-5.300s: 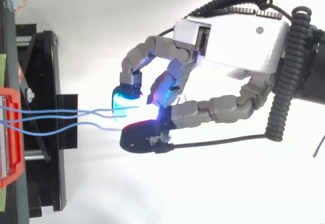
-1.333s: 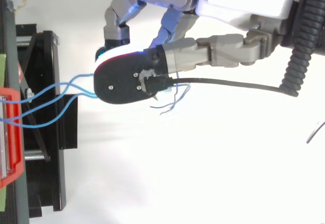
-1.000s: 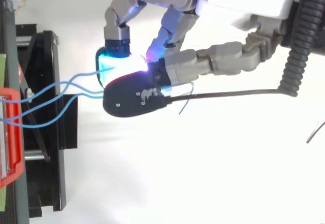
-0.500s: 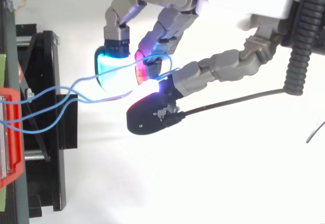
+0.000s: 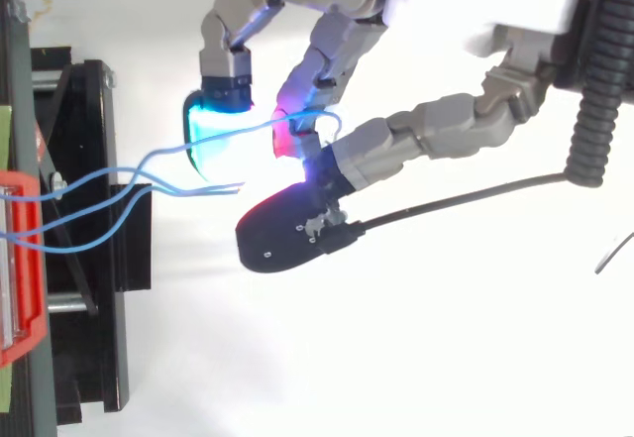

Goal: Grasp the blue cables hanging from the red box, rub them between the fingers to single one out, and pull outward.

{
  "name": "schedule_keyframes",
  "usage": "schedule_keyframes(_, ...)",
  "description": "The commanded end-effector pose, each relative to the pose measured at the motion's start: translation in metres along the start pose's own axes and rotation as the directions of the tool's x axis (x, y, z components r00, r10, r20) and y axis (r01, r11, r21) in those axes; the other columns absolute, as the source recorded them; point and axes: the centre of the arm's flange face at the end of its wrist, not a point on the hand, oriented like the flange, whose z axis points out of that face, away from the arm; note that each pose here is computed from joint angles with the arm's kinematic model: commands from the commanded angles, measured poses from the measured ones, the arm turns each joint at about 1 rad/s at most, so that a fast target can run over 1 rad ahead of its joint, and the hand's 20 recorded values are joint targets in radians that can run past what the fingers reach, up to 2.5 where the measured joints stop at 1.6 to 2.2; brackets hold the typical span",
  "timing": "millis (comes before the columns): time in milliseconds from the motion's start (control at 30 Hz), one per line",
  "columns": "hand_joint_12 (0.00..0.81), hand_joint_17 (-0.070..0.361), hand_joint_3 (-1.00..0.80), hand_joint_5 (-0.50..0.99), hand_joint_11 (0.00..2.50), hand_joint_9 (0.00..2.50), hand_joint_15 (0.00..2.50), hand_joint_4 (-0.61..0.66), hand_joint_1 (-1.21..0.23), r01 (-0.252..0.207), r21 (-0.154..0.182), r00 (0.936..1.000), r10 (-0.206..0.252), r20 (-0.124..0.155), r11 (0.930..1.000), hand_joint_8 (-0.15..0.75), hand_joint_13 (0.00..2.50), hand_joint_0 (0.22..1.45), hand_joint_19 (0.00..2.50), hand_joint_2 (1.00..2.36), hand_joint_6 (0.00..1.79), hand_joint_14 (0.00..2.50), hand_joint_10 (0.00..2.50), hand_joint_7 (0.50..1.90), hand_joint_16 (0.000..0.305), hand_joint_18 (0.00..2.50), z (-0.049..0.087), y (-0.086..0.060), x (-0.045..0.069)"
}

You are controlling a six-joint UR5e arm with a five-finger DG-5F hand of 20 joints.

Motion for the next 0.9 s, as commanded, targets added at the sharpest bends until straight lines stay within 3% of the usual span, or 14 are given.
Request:
schedule_keyframes(0, 0.366, 0.104, -0.5, -0.13, 0.91, 1.19, 0.68, 0.07, -0.8, 0.037, 0.005, 0.9993, -0.037, -0.005, 0.9993, 0.344, 1.03, 0.57, 0.54, 1.0, 0.89, 0.03, 0.02, 0.94, 0.046, 0.87, -0.002, 0.006, -0.003)
schedule_keyframes(100, 0.37, 0.106, -0.5, -0.13, 0.9, 1.2, 0.69, 0.07, -0.78, 0.067, 0.017, 0.9977, -0.067, -0.009, 0.9976, 0.343, 1.03, 0.56, 0.55, 1.0, 0.89, 0.03, 0.02, 0.96, 0.047, 0.87, -0.004, 0.006, -0.005)
schedule_keyframes(233, 0.368, 0.111, -0.5, -0.13, 0.9, 1.2, 0.7, 0.07, -0.7, 0.071, 0.019, 0.9975, -0.07, -0.009, 0.9973, 0.348, 1.04, 0.54, 0.55, 1.0, 0.89, 0.02, 0.02, 0.96, 0.049, 0.87, -0.004, 0.007, -0.005)
schedule_keyframes(333, 0.372, 0.109, -0.31, -0.13, 0.91, 1.23, 0.69, 0.06, -0.73, 0.069, 0.013, 0.9976, -0.069, -0.004, 0.9975, 0.351, 1.05, 0.59, 0.56, 1.01, 0.89, 0.02, 0.02, 1.02, 0.049, 0.86, -0.005, 0.012, -0.009)
schedule_keyframes(500, 0.368, 0.11, -0.14, -0.15, 0.93, 1.17, 0.69, -0.01, -0.84, 0.07, 0.017, 0.9975, -0.07, -0.005, 0.9974, 0.342, 1.03, 0.63, 0.53, 1.02, 0.93, 0.03, 0.02, 0.98, 0.049, 0.87, -0.006, 0.012, -0.01)
schedule_keyframes(600, 0.356, 0.1, -0.27, -0.16, 0.91, 1.09, 0.66, -0.07, -0.95, 0.072, 0.02, 0.9974, -0.072, -0.001, 0.9972, 0.309, 0.96, 0.71, 0.48, 1.02, 0.94, 0.03, 0.02, 0.95, 0.044, 0.84, -0.005, 0.011, -0.013)
schedule_keyframes(767, 0.353, 0.093, -0.45, -0.17, 0.88, 1.04, 0.61, -0.11, -0.97, 0.077, 0.033, 0.9971, -0.077, 0.002, 0.9965, 0.282, 0.91, 0.77, 0.44, 1.0, 0.94, 0.02, 0.02, 0.94, 0.041, 0.81, -0.005, 0.007, -0.019)
schedule_keyframes(867, 0.347, 0.089, -0.49, -0.17, 0.88, 1.04, 0.61, -0.12, -0.96, 0.079, 0.063, 0.9969, -0.079, 0.002, 0.9949, 0.274, 0.89, 0.79, 0.42, 1.0, 0.94, 0.02, 0.02, 0.96, 0.039, 0.8, -0.008, 0.002, -0.028)
